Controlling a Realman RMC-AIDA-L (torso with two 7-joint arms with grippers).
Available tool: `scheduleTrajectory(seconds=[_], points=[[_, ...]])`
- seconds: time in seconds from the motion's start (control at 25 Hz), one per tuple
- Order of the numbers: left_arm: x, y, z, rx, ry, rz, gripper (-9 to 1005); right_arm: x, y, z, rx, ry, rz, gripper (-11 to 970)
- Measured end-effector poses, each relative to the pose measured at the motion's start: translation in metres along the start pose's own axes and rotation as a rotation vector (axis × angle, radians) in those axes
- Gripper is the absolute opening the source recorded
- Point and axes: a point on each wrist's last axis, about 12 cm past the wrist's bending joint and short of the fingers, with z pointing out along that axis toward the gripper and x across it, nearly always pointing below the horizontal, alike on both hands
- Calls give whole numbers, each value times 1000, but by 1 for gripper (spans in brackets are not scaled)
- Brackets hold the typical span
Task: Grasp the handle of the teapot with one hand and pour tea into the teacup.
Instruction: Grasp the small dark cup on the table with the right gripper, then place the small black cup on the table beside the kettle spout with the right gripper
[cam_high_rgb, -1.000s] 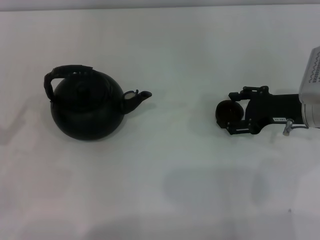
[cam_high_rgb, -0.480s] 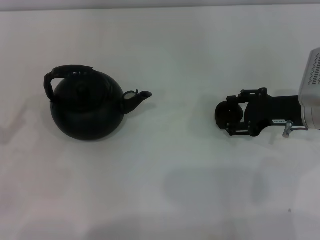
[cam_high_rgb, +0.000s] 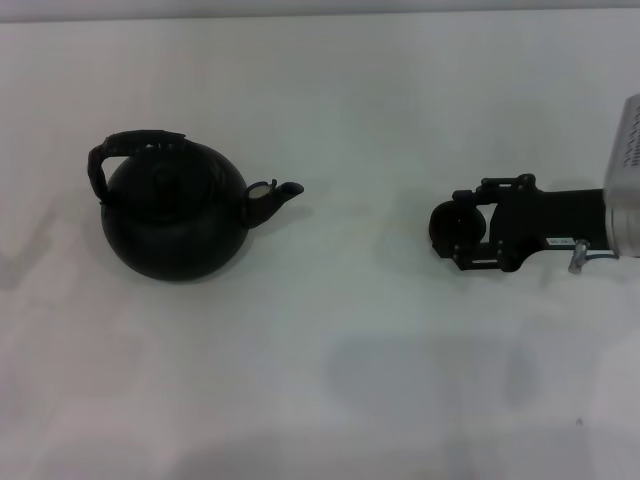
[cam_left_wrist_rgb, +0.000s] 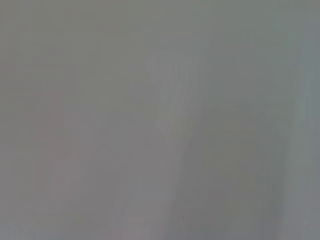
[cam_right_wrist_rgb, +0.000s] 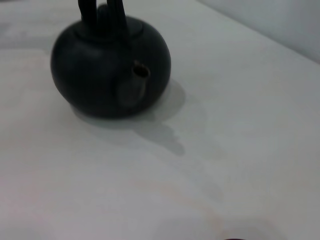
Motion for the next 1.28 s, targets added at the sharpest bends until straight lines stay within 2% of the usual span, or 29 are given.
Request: scheduleTrajectory(seconds=[0.28,0.4,0.64,0.88,1.28], points=[[0,0,0,1,1,0,872,-23,-3,-19,-50,-93,11,749],[0,0,0,0,2,0,871,-34,-1,-21,-73,-113,3,753],[1,-1,0,4,2,-3,871,-56,5,-3,-125,-110,-48,761],[1,-1,1,5,1,-3,872,-72,12,23,-133,-84,-98,770],[2,-2,0,11,10,7,872,-73,20,51,-78,-26,-157,783]])
